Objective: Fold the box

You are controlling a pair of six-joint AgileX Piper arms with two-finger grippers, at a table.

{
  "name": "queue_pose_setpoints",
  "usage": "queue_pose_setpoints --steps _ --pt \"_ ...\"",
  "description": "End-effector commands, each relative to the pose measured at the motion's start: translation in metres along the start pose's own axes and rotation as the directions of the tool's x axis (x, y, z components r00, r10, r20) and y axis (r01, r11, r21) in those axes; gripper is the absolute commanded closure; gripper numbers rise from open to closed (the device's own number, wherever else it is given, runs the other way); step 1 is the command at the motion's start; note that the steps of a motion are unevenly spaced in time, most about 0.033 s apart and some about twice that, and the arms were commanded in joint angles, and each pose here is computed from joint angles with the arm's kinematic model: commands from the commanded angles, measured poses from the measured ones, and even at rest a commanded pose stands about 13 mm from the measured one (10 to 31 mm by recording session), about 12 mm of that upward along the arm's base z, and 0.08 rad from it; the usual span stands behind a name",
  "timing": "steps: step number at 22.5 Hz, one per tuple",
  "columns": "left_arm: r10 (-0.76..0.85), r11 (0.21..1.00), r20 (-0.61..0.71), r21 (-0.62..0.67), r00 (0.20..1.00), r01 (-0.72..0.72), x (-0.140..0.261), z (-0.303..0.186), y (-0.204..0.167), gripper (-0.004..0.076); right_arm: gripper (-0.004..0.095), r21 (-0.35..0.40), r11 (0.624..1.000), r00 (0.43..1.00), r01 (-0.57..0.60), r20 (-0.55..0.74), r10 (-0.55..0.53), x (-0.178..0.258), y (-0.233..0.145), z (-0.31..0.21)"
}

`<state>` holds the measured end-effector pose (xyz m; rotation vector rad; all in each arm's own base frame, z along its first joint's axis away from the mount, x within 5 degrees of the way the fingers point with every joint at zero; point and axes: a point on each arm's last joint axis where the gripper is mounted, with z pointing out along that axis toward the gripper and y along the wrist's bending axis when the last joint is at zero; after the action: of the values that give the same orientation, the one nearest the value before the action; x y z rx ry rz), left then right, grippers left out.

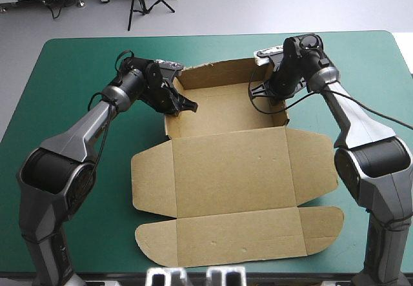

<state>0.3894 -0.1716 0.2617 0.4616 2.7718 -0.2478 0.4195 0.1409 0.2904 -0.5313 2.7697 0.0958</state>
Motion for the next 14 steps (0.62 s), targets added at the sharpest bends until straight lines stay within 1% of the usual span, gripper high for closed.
queue_pose_setpoints --steps 1,2,3,4,9,11,14 --pt "0.012 1.0 0.092 -0.018 0.996 -0.011 -0.005 -0.032 -0.016 0.0732 0.0926 -0.004 0.999 0.999 0.033 0.009 -0.033 0.007 -0.003 -0.02" --pt "-0.003 1.0 0.09 -0.016 0.996 0.004 -0.005 -0.032 -0.017 0.0732 0.0926 -0.011 1.0 1.0 0.023 -0.008 -0.024 0.01 -0.005 -0.016" --pt "-0.011 1.0 0.08 -0.008 0.997 0.012 -0.004 -0.032 -0.017 0.0732 0.0926 -0.039 0.999 1.0 0.01 -0.026 -0.011 0.013 -0.005 -0.01" --pt "-0.027 1.0 0.068 -0.011 0.997 0.028 -0.003 -0.032 -0.017 0.0732 0.0926 -0.049 0.999 0.999 0.001 -0.037 -0.003 0.015 -0.007 -0.008" --pt "-0.037 0.999 0.016 -0.029 0.999 0.037 0.002 -0.031 -0.015 0.0732 0.0926 -0.065 0.998 0.999 -0.008 -0.042 0.005 0.016 -0.006 -0.006" --pt "-0.038 0.997 -0.013 -0.063 0.999 0.037 0.005 -0.031 -0.012 0.0732 0.0926 -0.077 0.997 0.999 -0.012 -0.041 0.009 0.016 -0.005 -0.006" --pt "-0.042 0.998 -0.019 -0.055 0.999 0.041 0.005 -0.031 -0.013 0.0731 0.0916 -0.078 0.997 0.999 -0.012 -0.041 0.009 0.016 -0.005 -0.006"
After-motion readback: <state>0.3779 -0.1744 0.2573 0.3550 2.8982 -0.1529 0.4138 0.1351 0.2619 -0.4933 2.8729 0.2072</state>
